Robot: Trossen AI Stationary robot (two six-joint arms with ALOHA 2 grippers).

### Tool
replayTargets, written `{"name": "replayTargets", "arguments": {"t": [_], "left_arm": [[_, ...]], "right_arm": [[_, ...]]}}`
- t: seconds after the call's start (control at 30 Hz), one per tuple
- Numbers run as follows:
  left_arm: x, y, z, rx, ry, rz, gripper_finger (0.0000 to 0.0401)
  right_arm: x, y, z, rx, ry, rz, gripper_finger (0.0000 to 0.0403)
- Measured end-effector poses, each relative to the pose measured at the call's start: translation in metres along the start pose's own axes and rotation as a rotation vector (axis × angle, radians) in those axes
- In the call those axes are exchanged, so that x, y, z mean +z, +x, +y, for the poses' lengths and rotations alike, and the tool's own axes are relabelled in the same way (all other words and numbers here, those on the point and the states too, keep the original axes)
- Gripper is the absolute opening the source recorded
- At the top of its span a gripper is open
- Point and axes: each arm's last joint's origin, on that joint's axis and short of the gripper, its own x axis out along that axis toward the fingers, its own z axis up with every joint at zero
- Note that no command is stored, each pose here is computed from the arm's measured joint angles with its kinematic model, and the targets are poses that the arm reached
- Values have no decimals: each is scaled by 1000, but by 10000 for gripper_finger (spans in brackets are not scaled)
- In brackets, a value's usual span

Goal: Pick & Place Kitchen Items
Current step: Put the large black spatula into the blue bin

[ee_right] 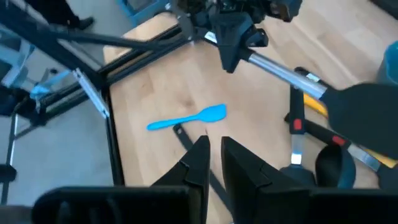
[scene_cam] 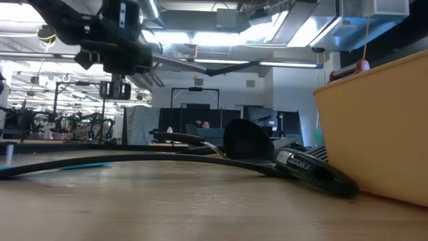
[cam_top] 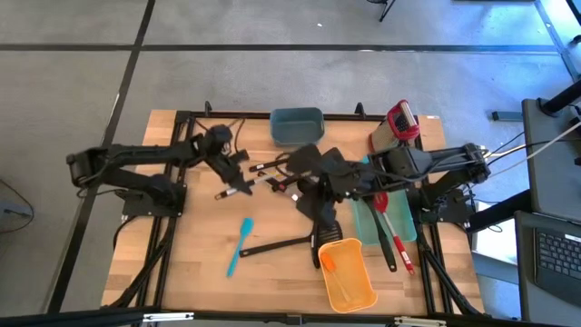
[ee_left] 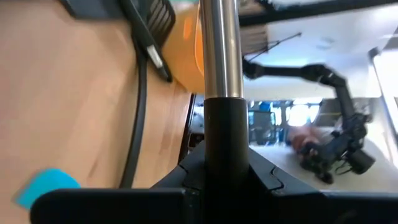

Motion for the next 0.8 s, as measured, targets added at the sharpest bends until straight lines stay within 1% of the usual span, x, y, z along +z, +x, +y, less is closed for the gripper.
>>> {"name": "replayTargets", "arguments": {"t": [0.1, 0.2, 0.43, 0.53, 0.63, 0.7, 0.8], "left_arm": [[9, -15, 9, -12, -3, -38, 46], [17, -26, 17, -1, 11, -81, 46], [45, -36, 25, 23, 133, -124, 46], [57, -39, 25, 61, 175, -130, 46], [66, -42, 23, 127, 198, -113, 46], [73, -45, 19, 201, 238, -97, 46], [84, -52, 10, 404, 287, -59, 46]], "right_arm": [[12, 5, -9, -6, 38, -47, 43], [22, 15, -18, -30, 64, -74, 43], [31, 47, -36, -75, 118, -42, 43], [34, 53, -42, -81, 142, -34, 43], [37, 54, -47, -83, 170, -35, 43], [39, 54, -50, -90, 177, -39, 43], [43, 55, -56, -101, 188, -46, 43]]}}
